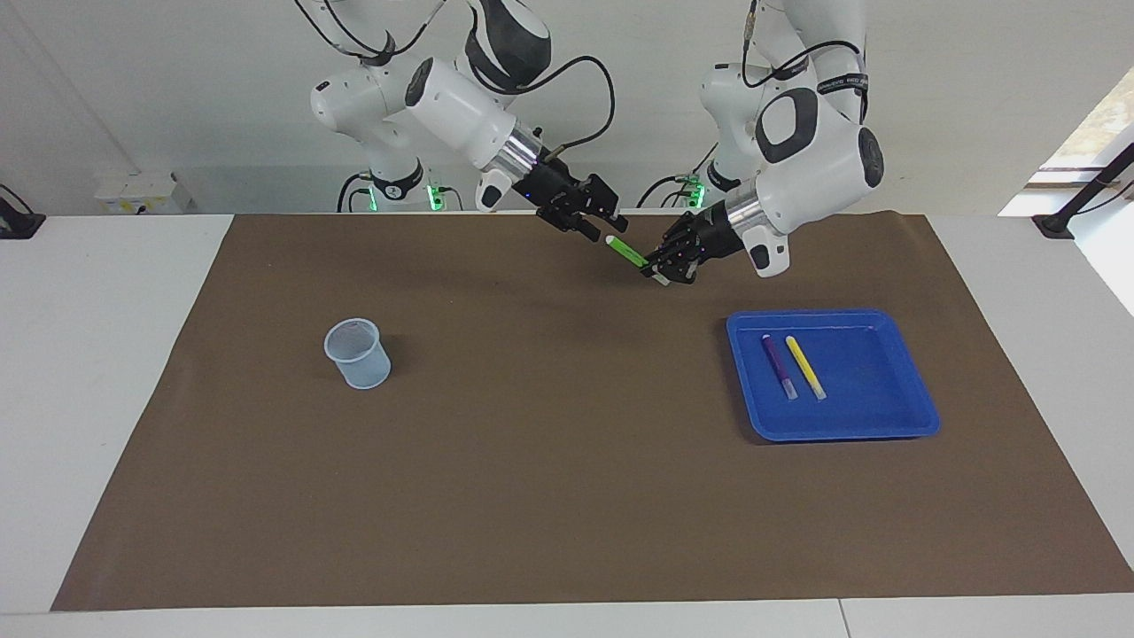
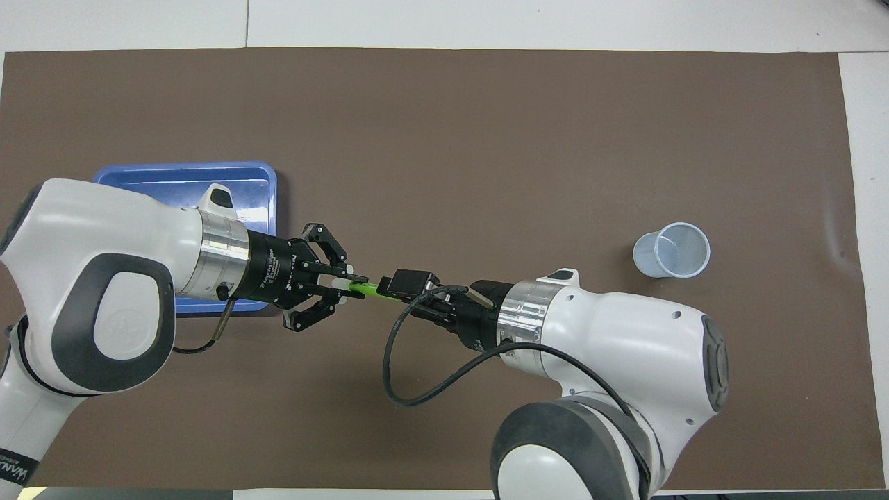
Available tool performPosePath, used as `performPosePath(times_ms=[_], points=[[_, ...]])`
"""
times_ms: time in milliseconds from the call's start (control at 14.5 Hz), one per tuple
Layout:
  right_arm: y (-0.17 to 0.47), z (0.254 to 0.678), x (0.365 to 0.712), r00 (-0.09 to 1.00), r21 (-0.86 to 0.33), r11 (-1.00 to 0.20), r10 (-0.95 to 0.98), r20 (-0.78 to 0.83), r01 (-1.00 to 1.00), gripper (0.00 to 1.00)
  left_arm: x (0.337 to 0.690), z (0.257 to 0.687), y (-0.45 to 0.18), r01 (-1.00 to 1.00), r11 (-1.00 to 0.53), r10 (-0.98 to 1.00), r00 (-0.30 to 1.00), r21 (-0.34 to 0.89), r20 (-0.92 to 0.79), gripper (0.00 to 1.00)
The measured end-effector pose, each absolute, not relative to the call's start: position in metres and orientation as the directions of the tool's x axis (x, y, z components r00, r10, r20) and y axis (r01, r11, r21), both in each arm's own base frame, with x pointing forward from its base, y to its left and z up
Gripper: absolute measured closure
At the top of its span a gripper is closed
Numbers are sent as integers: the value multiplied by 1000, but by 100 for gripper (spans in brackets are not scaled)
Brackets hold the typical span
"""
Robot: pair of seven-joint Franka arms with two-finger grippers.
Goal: Transfer and insert pens with both arms
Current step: 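Grasp the green pen with the right gripper and open the left gripper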
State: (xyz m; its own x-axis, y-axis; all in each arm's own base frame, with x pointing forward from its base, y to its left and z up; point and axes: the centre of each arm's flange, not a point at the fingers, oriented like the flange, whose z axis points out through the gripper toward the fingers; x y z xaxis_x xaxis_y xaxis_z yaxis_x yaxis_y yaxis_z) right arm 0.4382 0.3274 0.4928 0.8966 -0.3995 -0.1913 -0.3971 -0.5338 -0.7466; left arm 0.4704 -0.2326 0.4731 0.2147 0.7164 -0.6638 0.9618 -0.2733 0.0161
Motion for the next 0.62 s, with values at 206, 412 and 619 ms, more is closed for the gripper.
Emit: performPosePath(times_ms=[206, 412, 619], points=[[329, 492, 440, 895, -748, -532, -406, -186, -397, 44, 468, 474, -233, 964, -264, 712, 205, 15, -672, 83], [331, 491, 440, 896, -747, -534, -404, -185, -396, 46, 470, 475, -232, 969, -248, 714, 197, 21, -672, 83], [332, 491, 439, 897, -747, -535, -401, -185, -393, 46, 470, 476, -232, 971, -239, 712, 189, 20, -676, 83]])
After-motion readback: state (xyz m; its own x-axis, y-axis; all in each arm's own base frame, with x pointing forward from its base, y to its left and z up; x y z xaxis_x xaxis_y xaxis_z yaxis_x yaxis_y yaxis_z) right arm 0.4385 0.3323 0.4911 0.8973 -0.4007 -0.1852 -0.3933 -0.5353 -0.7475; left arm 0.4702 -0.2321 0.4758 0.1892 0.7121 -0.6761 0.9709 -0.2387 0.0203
